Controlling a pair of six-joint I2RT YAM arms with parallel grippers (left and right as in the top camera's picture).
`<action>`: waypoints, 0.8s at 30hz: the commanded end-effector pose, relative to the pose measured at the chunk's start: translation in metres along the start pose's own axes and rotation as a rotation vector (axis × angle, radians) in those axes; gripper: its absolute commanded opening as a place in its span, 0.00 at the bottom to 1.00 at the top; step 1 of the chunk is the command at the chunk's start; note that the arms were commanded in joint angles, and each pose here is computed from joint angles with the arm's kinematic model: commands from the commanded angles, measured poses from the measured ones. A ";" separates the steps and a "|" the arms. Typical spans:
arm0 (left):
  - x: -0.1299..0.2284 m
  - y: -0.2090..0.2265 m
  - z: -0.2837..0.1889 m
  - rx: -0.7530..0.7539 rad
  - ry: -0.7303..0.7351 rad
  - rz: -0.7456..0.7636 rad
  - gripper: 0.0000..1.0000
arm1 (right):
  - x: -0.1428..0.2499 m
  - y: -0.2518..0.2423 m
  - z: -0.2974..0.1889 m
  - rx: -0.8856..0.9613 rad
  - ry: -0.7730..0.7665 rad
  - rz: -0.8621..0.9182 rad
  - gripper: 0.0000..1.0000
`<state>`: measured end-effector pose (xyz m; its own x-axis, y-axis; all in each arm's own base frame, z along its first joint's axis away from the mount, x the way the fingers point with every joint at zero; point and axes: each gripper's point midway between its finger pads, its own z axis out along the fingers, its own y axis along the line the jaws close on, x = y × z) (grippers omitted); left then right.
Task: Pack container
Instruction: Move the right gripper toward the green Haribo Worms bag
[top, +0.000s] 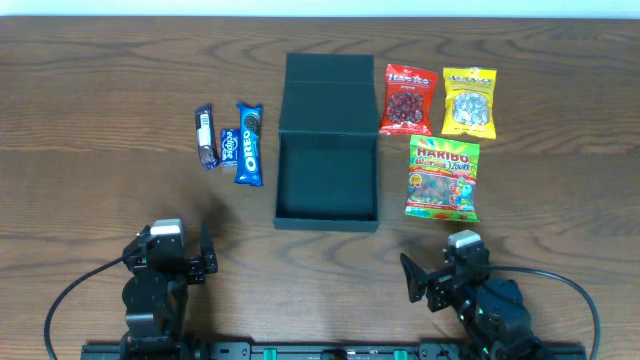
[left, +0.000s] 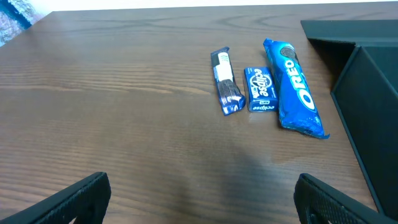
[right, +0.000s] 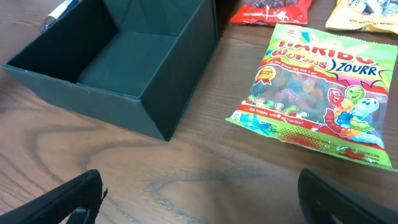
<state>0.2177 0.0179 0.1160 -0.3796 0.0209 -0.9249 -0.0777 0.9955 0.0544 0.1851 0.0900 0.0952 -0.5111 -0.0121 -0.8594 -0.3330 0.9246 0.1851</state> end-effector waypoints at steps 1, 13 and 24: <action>0.007 0.001 0.003 -0.007 0.013 -0.017 0.95 | 0.001 -0.001 0.001 0.000 -0.001 0.013 0.99; 0.007 0.001 0.003 -0.007 0.013 -0.017 0.95 | 0.007 0.028 -0.002 -0.146 0.090 0.666 0.99; 0.007 0.001 0.003 -0.007 0.013 -0.017 0.95 | -0.051 0.051 -0.014 -0.319 -0.124 0.475 0.99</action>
<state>0.2177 0.0179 0.1161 -0.3793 0.0209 -0.9251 -0.0777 0.9955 0.0544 0.1842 0.1285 0.1404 -0.6094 0.4713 -0.6375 -0.2400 0.6567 0.7149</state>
